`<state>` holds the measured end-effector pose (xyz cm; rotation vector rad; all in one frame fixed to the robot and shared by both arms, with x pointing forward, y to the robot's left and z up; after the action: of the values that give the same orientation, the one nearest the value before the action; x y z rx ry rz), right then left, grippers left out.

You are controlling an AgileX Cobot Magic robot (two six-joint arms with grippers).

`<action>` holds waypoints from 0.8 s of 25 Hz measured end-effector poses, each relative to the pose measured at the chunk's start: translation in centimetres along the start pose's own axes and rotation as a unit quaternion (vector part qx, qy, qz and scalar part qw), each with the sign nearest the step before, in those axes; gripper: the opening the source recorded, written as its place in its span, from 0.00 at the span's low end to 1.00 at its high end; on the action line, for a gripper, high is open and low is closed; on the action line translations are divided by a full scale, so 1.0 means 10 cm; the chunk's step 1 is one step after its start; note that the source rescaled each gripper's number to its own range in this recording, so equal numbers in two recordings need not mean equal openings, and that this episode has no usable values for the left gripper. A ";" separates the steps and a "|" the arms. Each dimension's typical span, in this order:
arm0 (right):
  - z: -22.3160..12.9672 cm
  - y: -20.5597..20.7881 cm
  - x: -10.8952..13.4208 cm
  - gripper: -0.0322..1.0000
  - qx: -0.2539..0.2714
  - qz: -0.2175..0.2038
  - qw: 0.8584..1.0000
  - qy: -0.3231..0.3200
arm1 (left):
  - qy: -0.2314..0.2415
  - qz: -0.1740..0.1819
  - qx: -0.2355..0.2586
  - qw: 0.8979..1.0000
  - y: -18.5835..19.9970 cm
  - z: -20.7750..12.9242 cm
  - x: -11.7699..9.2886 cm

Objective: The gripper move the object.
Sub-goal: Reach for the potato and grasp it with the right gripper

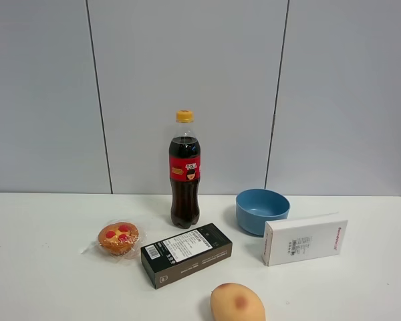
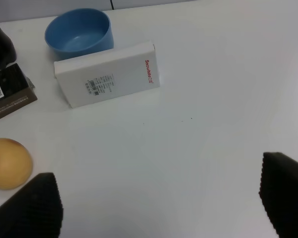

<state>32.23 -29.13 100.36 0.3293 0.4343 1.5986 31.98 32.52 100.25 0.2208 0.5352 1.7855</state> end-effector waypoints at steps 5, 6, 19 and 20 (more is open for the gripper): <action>0.00 0.00 0.00 0.88 0.000 0.000 1.000 0.000 | 0.000 0.000 0.000 1.000 0.00 0.00 0.00; 0.00 0.00 0.00 0.88 0.000 0.000 1.000 0.000 | 0.000 0.000 0.000 1.000 0.00 0.00 0.00; 0.02 0.01 0.19 0.88 -0.006 0.057 0.998 -0.011 | 0.000 0.000 0.000 1.000 0.00 0.00 0.00; 0.02 0.02 0.19 0.88 -0.006 0.058 0.998 -0.012 | 0.000 0.000 0.000 1.000 0.00 0.00 0.00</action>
<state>32.06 -27.20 100.54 0.3701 0.3930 1.7080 31.98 32.52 100.25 0.2208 0.5352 1.7855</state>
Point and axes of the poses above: a point on each arm's last joint axis where the gripper is mounted, y pointing back along that axis away from the gripper, x along the wrist's bending axis when the last joint is at zero, z = x × y, the point moved 10 cm from there along -y, pointing out along that axis toward the gripper, and after that the axes turned 8 degrees about y, right-handed, at the moved point
